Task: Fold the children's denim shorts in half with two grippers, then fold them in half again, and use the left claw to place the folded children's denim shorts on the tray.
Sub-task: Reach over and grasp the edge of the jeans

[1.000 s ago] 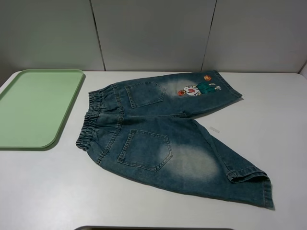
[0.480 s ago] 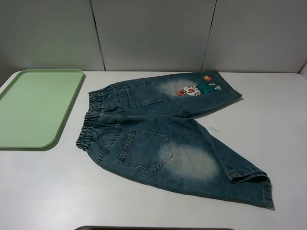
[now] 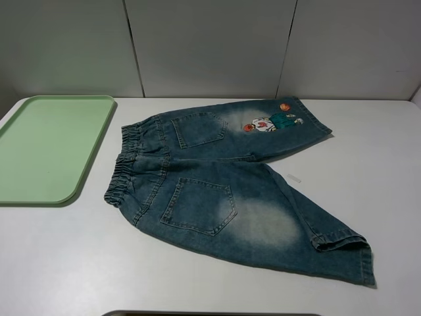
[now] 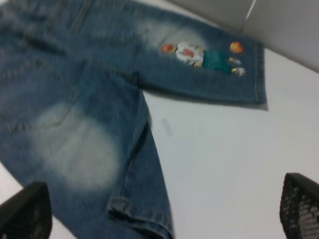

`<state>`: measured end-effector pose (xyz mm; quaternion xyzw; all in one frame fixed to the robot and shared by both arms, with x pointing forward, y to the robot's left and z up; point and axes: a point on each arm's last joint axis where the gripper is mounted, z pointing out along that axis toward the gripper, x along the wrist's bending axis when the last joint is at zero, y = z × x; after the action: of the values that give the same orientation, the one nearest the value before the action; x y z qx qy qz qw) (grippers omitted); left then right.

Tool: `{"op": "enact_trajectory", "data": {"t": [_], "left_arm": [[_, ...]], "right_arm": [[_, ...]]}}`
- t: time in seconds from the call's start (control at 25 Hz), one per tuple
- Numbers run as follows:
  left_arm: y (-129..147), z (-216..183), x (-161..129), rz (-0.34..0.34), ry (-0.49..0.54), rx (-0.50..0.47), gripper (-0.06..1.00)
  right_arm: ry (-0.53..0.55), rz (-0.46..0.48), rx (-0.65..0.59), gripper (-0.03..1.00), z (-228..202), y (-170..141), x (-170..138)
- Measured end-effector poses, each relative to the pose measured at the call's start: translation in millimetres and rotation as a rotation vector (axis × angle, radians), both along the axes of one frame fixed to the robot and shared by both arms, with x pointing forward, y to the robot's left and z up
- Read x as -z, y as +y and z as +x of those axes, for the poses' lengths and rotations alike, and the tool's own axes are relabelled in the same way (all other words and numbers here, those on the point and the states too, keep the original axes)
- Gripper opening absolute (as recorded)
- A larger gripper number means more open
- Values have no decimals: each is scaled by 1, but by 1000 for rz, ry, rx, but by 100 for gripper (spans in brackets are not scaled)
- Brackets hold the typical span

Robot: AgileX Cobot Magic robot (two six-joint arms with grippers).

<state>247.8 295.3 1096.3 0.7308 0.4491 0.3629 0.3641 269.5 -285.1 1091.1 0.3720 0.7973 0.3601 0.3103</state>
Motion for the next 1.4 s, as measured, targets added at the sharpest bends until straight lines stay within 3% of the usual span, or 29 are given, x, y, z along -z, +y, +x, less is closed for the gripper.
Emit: {"op": "enact_trajectory", "data": {"t": [0.32,0.56,0.76,1.04,1.4], "left_arm": [[-19,52,-49,218,66,262,95],[-46,97,-33,389,209,472,95],[-69,127,-12,504,310,607,95],[-90,165,20,640,415,664,95],[-110,200,63,683,536,694,95]], "right_arm": [[50,-247,-113,69,30,10,7],[59,-377,-196,69,43,20,12],[136,-506,-256,69,54,30,35],[268,-711,-354,69,64,36,85],[215,-724,-431,69,60,36,123]]}}
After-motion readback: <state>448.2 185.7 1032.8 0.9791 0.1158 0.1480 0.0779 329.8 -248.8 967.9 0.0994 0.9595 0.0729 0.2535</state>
